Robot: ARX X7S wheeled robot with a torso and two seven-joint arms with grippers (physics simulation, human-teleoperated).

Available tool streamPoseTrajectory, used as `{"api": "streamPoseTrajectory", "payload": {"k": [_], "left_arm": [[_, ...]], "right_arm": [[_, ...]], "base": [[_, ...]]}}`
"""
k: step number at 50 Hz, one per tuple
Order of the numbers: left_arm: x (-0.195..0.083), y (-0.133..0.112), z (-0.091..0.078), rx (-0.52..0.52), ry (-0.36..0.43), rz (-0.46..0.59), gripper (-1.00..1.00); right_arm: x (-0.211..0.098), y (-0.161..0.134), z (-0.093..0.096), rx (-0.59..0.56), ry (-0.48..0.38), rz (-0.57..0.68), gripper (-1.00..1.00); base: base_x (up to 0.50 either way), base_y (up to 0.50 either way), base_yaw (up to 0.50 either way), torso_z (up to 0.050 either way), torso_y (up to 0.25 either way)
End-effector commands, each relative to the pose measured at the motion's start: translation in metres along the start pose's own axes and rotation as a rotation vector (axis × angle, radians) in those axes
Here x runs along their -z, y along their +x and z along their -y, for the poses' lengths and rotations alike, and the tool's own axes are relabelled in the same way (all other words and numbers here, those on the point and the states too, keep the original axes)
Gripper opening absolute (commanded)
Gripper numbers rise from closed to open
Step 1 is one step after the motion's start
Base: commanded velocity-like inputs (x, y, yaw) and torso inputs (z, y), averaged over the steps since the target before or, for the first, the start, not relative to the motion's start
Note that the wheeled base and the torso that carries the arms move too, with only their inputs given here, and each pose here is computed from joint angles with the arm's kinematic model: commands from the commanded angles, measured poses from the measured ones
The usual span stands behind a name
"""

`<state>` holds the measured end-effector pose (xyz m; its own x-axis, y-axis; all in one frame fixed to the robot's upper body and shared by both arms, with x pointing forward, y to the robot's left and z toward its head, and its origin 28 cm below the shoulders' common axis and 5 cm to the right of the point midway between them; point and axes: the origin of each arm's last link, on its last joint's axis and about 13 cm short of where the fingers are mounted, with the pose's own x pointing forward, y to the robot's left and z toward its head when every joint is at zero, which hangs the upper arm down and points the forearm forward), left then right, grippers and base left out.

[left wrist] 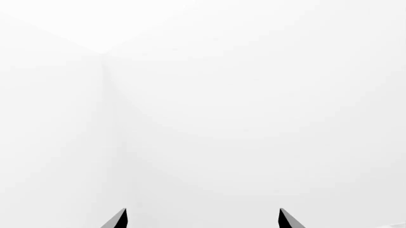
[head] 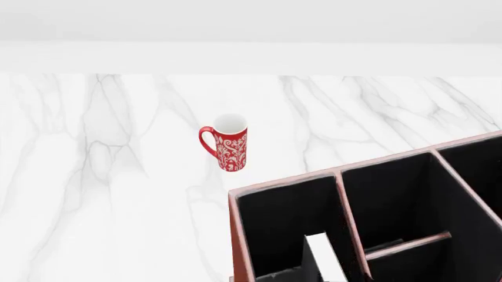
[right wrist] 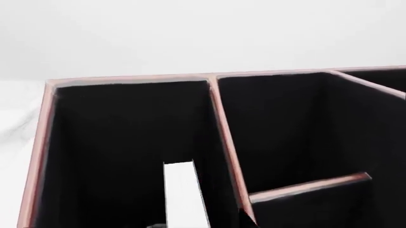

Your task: Pick up the book and place it in the left compartment of the caddy.

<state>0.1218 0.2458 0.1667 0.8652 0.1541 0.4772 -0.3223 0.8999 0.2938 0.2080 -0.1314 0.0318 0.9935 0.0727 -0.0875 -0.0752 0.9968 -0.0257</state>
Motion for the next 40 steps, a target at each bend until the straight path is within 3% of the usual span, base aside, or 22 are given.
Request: {"api": "streamPoseTrajectory", "payload": {"k": [1, 26, 40], "left_arm": [[0.001, -0.002, -0.002, -0.018, 0.001, -0.019, 1.00], [0.001, -0.003, -0.002, -0.018, 0.002, -0.017, 1.00], [0.001, -0.003, -0.002, -0.020, 0.002, -0.017, 1.00]], "right_arm": [[-0.010, 0.007, -0.002, -0.035, 0.005, 0.063, 1.00], [-0.010, 0.006, -0.002, -0.036, 0.013, 0.063, 1.00], [-0.039, -0.003, 0.003, -0.010, 0.054, 0.156, 1.00]], "base": [[0.00, 0.00, 0.00, 0.000, 0.000], [0.00, 0.00, 0.00, 0.000, 0.000], [0.00, 0.00, 0.00, 0.000, 0.000]]}}
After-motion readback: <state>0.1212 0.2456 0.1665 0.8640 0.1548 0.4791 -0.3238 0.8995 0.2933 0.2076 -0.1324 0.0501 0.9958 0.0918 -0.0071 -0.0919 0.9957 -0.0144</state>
